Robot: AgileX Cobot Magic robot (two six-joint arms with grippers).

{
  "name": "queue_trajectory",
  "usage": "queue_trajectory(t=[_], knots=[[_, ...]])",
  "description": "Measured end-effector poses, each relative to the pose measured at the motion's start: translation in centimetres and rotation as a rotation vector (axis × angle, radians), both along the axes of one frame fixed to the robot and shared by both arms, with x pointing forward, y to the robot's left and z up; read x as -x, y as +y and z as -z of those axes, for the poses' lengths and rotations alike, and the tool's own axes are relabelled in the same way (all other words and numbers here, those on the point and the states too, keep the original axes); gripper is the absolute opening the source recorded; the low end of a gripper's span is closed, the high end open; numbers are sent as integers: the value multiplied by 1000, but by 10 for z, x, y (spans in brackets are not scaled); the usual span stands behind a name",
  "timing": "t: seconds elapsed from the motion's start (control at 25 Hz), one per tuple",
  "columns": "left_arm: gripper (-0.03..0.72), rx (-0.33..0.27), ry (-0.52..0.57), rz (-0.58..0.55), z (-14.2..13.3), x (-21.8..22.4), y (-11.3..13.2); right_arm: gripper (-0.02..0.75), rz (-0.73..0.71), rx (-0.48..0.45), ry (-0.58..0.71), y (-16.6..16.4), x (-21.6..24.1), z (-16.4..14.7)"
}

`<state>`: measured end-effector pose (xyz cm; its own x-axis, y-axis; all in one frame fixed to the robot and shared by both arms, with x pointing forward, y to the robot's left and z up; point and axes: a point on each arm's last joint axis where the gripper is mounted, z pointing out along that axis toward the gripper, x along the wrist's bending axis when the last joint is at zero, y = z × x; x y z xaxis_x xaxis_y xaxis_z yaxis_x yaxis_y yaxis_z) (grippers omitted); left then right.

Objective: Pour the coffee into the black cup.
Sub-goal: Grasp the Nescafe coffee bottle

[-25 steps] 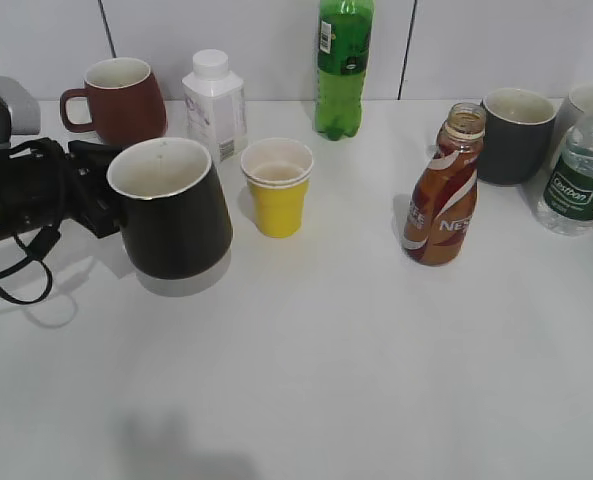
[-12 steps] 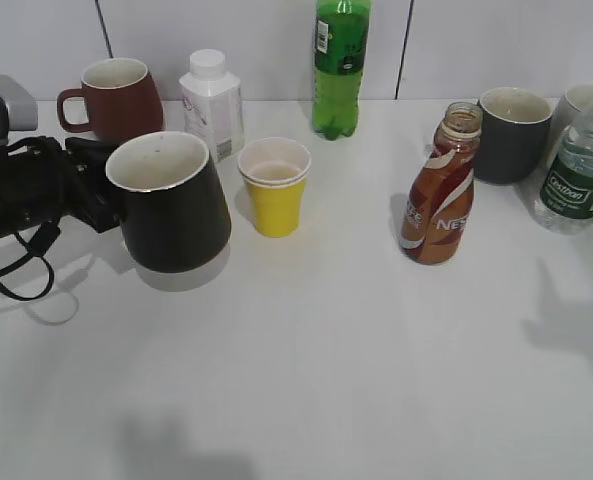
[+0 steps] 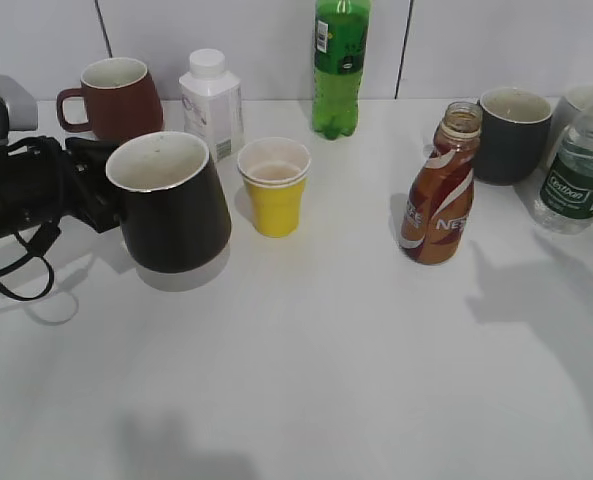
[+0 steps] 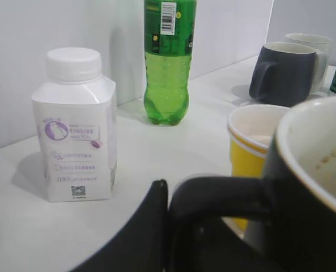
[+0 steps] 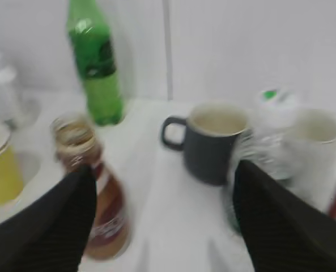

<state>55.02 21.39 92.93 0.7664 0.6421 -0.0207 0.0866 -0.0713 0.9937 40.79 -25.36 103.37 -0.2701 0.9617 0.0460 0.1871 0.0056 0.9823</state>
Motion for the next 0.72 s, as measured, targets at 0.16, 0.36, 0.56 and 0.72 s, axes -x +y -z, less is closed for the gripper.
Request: queue_trajectory(t=[0.16, 0.36, 0.56, 0.72], knots=[[39, 0, 0, 0, 0, 0, 0, 593, -76, 14, 59, 15, -5, 15], [39, 0, 0, 0, 0, 0, 0, 643, -130, 46, 145, 29, -19, 43], [39, 0, 0, 0, 0, 0, 0, 662, -175, 30, 165, 40, -37, 69], [39, 0, 0, 1, 0, 0, 0, 664, -200, 0, 153, 47, -48, 87]])
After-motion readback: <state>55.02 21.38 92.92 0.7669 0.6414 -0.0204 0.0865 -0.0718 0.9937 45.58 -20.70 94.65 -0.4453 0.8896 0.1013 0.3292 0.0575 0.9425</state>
